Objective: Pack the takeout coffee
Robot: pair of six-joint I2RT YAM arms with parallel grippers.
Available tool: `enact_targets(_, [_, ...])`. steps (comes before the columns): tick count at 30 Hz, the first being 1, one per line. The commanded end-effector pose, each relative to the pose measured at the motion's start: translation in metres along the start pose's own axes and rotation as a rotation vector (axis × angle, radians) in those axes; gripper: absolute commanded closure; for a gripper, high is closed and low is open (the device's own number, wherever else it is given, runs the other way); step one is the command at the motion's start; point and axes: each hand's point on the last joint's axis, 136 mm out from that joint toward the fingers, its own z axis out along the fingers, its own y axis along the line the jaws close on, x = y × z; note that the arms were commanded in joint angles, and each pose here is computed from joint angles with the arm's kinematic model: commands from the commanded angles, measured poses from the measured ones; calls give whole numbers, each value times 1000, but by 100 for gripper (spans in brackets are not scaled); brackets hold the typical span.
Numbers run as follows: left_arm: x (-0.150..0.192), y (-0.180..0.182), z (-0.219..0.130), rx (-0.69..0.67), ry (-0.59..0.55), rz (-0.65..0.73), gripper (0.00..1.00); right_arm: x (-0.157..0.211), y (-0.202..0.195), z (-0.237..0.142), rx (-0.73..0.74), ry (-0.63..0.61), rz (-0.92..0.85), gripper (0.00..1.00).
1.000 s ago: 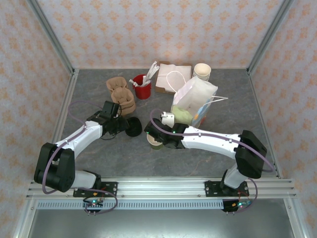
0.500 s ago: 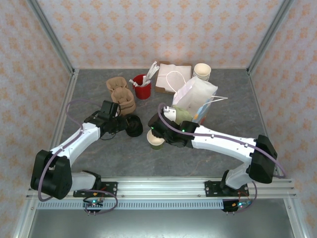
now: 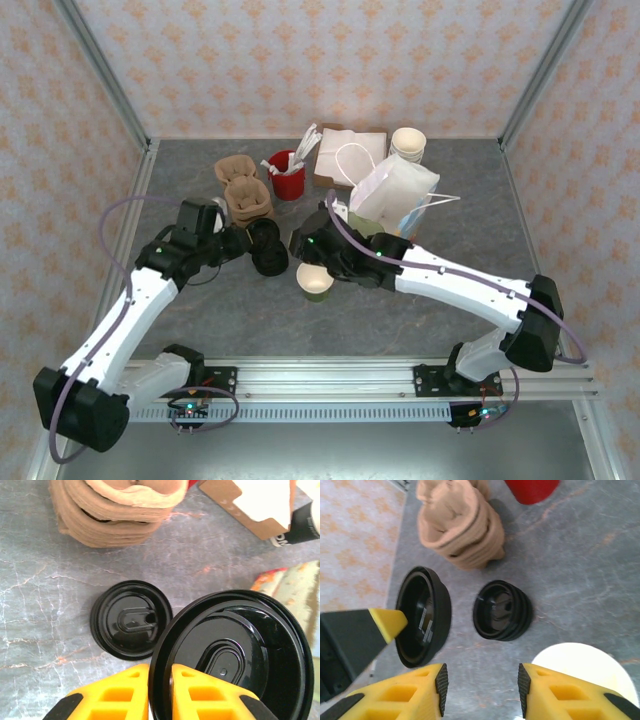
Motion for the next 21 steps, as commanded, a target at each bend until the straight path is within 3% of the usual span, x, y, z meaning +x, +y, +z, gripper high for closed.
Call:
enact_targets(1, [14, -5, -19, 8, 55, 12, 84, -14, 24, -13, -80, -18, -20, 56])
enact_targets(6, [20, -15, -33, 38, 68, 29, 84, -14, 39, -14, -100, 6, -85, 55])
enact_targets(21, [22, -39, -44, 99, 51, 47, 84, -10, 41, -3, 37, 20, -232, 53])
